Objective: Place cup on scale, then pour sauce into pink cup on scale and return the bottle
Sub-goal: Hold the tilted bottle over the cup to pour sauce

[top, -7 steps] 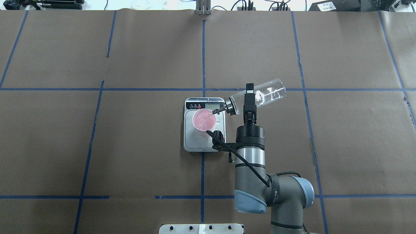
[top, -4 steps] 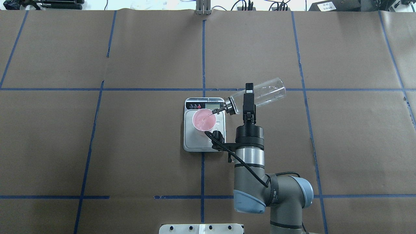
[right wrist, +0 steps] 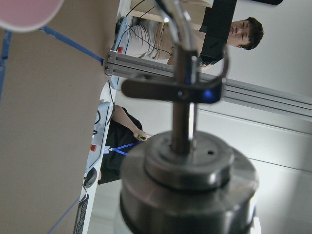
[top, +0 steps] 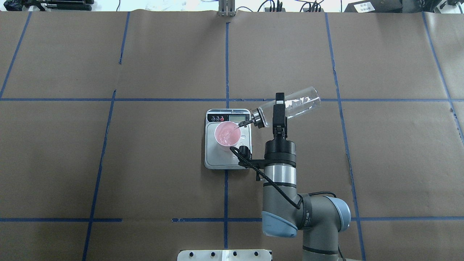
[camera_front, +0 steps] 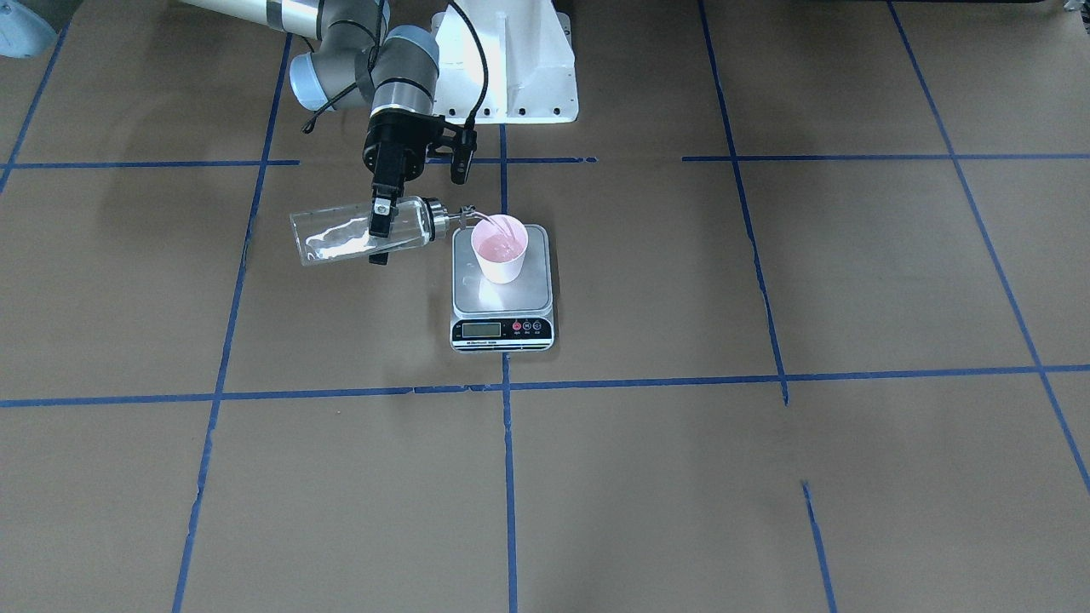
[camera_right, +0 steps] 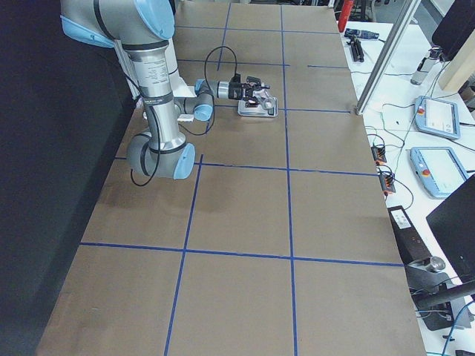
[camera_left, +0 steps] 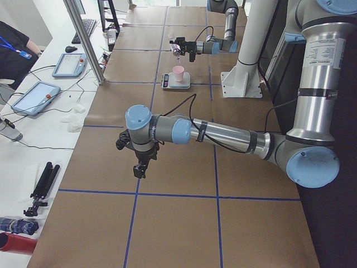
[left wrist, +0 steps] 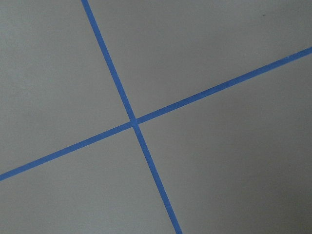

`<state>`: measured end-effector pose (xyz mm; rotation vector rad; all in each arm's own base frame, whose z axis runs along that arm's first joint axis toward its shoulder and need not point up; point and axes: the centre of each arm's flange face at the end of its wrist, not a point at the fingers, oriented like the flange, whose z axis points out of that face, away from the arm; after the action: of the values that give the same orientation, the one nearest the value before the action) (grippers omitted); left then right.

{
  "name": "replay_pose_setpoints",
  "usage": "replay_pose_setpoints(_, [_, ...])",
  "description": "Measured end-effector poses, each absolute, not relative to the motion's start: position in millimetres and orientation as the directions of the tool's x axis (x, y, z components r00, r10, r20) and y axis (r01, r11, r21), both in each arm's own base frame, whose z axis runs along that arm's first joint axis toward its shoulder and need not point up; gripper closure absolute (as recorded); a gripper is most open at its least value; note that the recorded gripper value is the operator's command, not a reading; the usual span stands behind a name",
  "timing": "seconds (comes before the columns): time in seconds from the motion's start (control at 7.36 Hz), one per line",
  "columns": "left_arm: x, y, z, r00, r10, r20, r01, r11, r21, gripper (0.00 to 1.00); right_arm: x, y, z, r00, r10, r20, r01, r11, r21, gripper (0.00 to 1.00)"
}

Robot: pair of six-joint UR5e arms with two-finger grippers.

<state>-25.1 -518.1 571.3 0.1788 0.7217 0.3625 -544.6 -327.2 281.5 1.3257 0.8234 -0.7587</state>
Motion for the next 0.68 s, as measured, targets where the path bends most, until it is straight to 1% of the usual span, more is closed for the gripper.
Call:
replay_pose_setpoints(0.41, [-25.0,-519.4,567.5,0.691,0.388,-0.61,-0.261,0.921,0.29,0.0,-543.8,-328.3,282.9,0.534,-0.006,-0.845,0.842,0.099,0.531,1.0])
replay_pose_setpoints(0.68, [-24.9,-520.1,564.3,0.691,0.391,-0.608,-0.261,0.919,0.295,0.0,-539.6,-328.0,279.2,0.598,-0.011,-0.802,0.799,0.087,0.595,1.0])
